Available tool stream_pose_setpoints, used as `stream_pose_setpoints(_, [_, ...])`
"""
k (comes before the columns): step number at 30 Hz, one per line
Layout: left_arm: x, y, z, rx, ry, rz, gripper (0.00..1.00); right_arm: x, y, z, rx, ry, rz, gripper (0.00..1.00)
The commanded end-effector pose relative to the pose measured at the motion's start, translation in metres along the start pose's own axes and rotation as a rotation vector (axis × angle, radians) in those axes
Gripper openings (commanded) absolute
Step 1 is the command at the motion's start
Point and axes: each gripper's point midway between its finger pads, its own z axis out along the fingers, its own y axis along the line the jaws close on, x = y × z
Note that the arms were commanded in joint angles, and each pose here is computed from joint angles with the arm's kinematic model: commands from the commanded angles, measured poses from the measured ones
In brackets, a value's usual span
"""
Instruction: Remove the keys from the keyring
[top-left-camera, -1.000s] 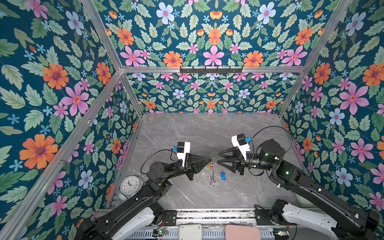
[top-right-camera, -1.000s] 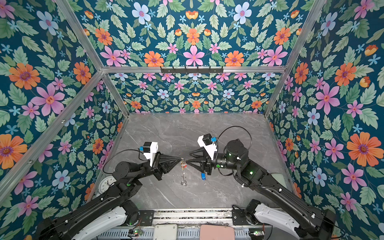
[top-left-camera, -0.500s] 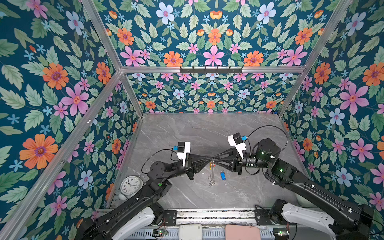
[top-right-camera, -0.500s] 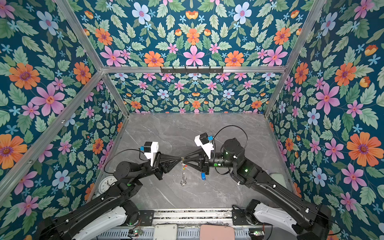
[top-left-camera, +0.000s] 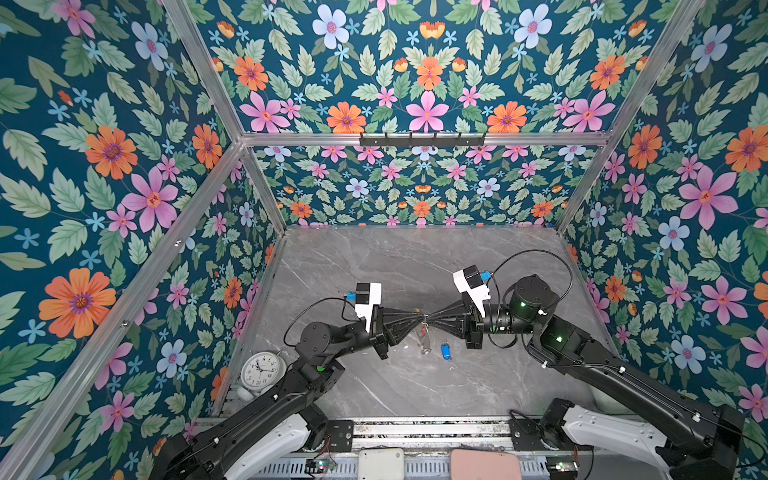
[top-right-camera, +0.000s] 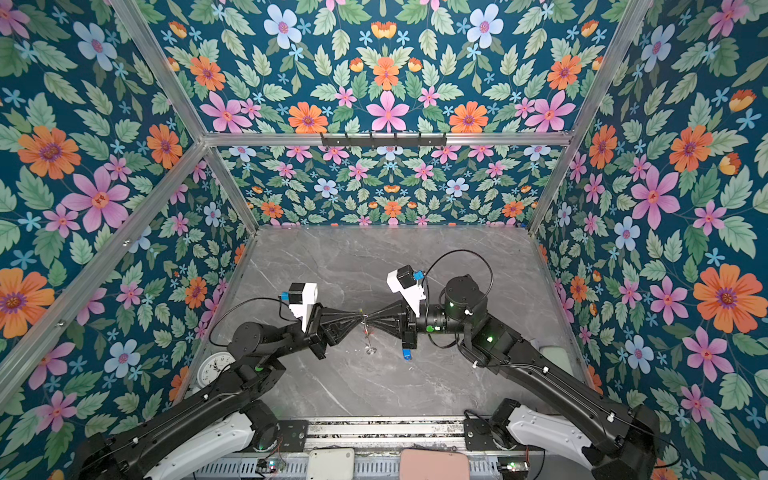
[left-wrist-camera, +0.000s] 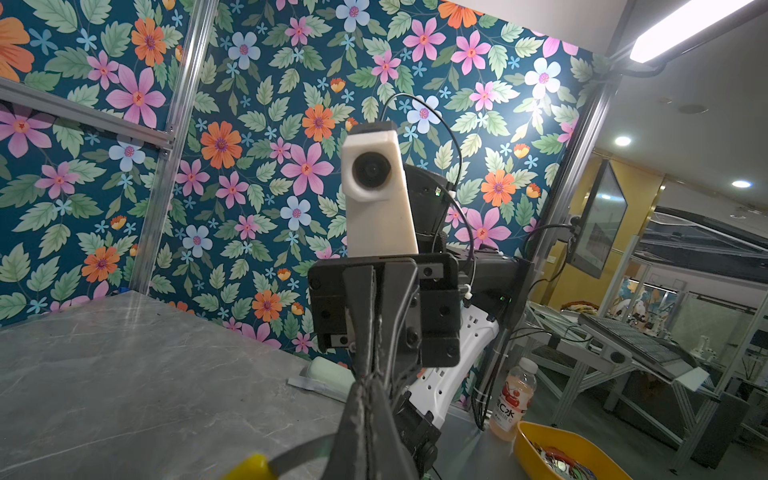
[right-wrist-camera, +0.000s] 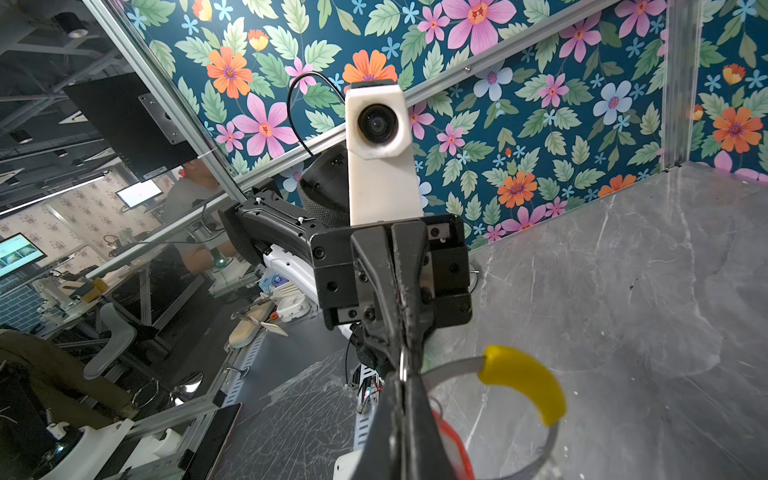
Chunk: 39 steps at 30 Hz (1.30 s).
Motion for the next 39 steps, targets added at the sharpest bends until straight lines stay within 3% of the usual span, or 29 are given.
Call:
stream_pose_setpoints(1, [-0.006, -0.004, 0.002, 0.015, -0.013, 0.013, 0.00, -0.006, 0.005, -0.002, -0.006, -0.010, -0.018, 0.00])
stream_pose_setpoints(2, [-0.005, -0.004, 0.002, 0.014, -0.004, 0.007, 0.02, -0.006, 0.005, -0.003, 0.004, -0.006, -0.018, 0.00])
stream_pose_setpoints(6, [-0.002, -0.005, 0.002, 0.001, 0.042, -0.026, 0.27, 0.001, 0.003, -0.008, 0.035, 0.035, -0.022, 0.00])
stream_pose_setpoints(9, [0.008, -0.001, 0.004, -0.026, 0.126, -0.057, 0.33, 0.008, 0.004, -0.011, 0.047, 0.082, -0.021, 0.00])
stream_pose_setpoints(15, [0.020, -0.001, 0.007, -0.059, 0.305, -0.096, 0.34, 0.017, 0.005, -0.017, 0.073, 0.158, -0.028, 0.00])
stream_pose_setpoints(21, [0.026, -0.004, 0.009, -0.053, 0.406, -0.113, 0.36, 0.018, 0.004, -0.017, 0.088, 0.197, -0.022, 0.00])
stream_pose_setpoints(28, [0.031, -0.004, 0.012, -0.038, 0.455, -0.141, 0.34, 0.019, 0.000, -0.017, 0.108, 0.217, -0.021, 0.00])
stream_pose_setpoints(39, [0.029, -0.006, 0.014, -0.020, 0.466, -0.134, 0.20, 0.019, -0.004, -0.017, 0.131, 0.225, -0.020, 0.00])
